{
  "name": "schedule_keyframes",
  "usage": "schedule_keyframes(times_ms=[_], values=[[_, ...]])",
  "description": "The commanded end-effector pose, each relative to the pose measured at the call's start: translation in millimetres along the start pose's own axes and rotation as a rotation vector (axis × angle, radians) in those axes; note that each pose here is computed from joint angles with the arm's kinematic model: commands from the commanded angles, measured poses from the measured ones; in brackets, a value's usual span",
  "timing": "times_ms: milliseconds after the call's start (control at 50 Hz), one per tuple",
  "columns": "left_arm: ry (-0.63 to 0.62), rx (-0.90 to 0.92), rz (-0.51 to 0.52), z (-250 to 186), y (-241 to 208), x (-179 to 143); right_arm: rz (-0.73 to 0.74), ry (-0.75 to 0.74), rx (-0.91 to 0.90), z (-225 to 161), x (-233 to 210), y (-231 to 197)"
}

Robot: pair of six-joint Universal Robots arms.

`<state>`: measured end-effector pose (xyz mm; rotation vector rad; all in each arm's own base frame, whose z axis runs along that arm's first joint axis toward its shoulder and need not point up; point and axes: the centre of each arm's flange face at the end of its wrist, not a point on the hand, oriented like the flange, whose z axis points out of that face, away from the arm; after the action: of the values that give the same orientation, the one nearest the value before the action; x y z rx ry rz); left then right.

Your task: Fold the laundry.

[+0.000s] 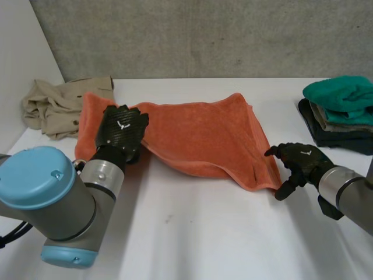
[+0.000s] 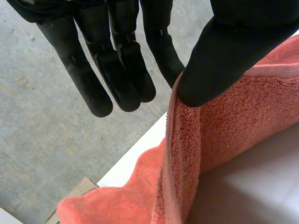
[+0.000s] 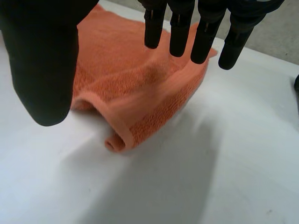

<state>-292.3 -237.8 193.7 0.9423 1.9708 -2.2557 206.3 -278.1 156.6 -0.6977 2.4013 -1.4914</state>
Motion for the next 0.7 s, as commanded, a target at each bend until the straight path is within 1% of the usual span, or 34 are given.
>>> schedule_keyframes(times_ms=[20, 200, 260, 340, 400, 460, 480, 560, 620, 700], values=[[-0.005, 0.014, -0.002, 4.4, -3.6, -0.7, -0.049, -0.009, 0.030, 19.0, -9.7, 11.0], [-0.004, -0.002, -0.003, 4.1, 1.3, 0.1, -0.110, 0.016, 0.032, 41.5, -12.0, 24.4], [-0.002, -0.008, -0.002, 2.9, 2.8, 0.7, -0.119, 0.014, 0.039, 49.5, -13.2, 25.4], [0.002, -0.016, -0.006, 1.1, 5.2, 1.6, -0.122, 0.049, 0.053, 54.7, -7.1, 21.5], [0.008, -0.027, -0.004, -0.9, 7.1, 2.7, -0.119, 0.081, 0.064, 52.4, -2.5, 19.9], [0.019, -0.052, -0.001, -5.2, 11.3, 4.2, -0.142, 0.106, 0.145, 38.5, 0.5, -2.3], [0.031, -0.073, -0.003, -9.0, 14.4, 4.9, -0.153, 0.110, 0.185, 26.9, -0.6, -14.6], [0.068, -0.118, -0.015, -16.5, 18.8, 7.7, -0.204, 0.132, 0.238, 9.3, -0.7, -34.1], [0.115, -0.185, -0.050, -24.3, 23.5, 7.5, -0.249, 0.146, 0.233, 6.5, 2.0, -35.0], [0.104, -0.264, -0.148, -24.2, 27.4, -18.1, -0.299, 0.181, 0.189, 6.1, 13.9, -27.0]])
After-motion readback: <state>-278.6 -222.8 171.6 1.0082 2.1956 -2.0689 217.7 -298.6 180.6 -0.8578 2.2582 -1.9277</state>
